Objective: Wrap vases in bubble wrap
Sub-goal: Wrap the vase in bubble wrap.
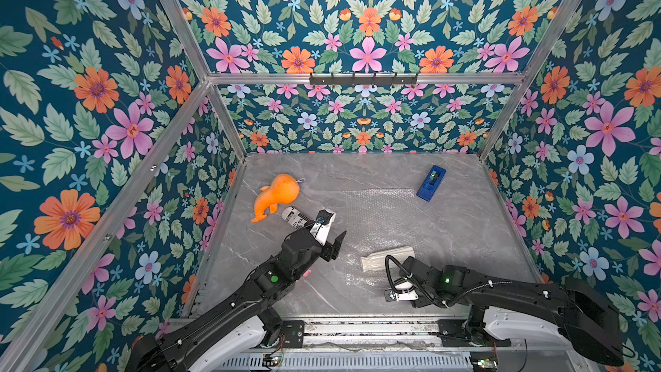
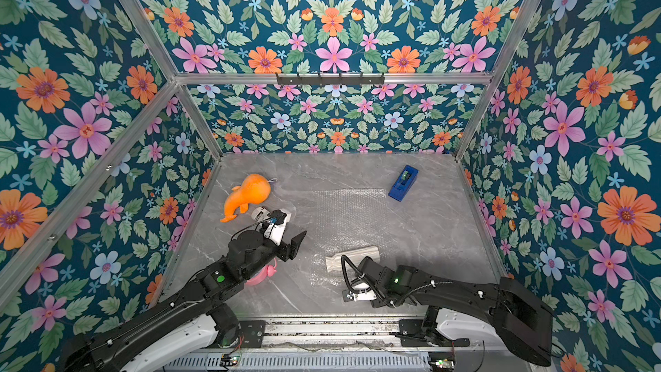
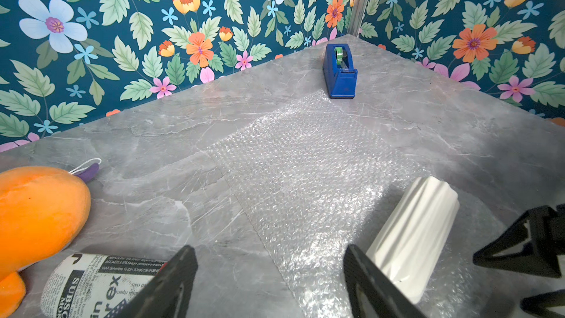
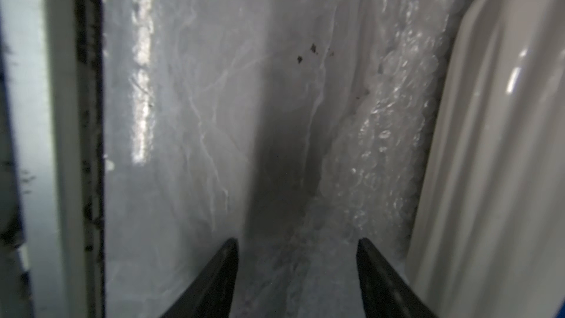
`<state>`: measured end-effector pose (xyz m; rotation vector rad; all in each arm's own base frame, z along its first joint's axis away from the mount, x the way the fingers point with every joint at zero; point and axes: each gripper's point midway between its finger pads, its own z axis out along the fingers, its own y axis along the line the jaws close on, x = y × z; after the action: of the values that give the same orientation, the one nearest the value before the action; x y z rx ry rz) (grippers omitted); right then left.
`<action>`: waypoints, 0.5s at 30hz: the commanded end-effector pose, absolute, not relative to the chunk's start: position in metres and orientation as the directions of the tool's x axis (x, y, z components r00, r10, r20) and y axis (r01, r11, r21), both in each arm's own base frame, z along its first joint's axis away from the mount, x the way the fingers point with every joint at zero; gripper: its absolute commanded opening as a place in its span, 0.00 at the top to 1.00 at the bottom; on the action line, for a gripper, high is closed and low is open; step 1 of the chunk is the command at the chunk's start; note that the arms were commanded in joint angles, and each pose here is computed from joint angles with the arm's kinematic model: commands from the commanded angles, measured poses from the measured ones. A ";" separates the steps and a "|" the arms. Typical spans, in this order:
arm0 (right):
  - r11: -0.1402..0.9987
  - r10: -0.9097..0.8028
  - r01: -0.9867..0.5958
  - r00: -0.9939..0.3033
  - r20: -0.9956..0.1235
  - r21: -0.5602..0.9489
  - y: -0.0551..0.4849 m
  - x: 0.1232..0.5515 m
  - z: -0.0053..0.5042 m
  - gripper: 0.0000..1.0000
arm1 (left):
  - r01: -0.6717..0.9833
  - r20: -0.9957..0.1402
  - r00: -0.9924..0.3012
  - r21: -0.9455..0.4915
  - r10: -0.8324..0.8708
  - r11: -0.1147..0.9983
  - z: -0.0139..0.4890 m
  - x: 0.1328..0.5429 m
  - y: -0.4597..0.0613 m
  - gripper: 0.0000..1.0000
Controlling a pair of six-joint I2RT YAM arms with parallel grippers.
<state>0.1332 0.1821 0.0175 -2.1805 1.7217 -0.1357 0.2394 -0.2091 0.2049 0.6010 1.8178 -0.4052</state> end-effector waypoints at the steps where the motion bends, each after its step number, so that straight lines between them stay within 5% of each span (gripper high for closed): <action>1: -0.190 -0.968 -0.918 0.234 -0.087 -0.348 0.174 0.139 0.011 0.43 | 0.582 -0.955 -0.225 0.027 0.193 0.813 0.212 0.241 -0.210 0.22; 7: -0.201 -0.969 -0.920 0.238 -0.072 -0.337 0.174 0.139 0.004 0.53 | 0.582 -0.955 -0.223 0.031 0.196 0.813 0.213 0.241 -0.210 0.22; 15: -0.196 -0.962 -0.904 0.252 -0.104 -0.381 0.186 0.148 0.019 0.96 | 0.587 -0.944 -0.203 0.094 0.259 0.804 0.212 0.243 -0.210 0.22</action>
<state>0.1501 0.1886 0.0162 -2.1444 1.7165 -0.2227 0.2415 -0.2101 0.2077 0.6255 1.8072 -0.3751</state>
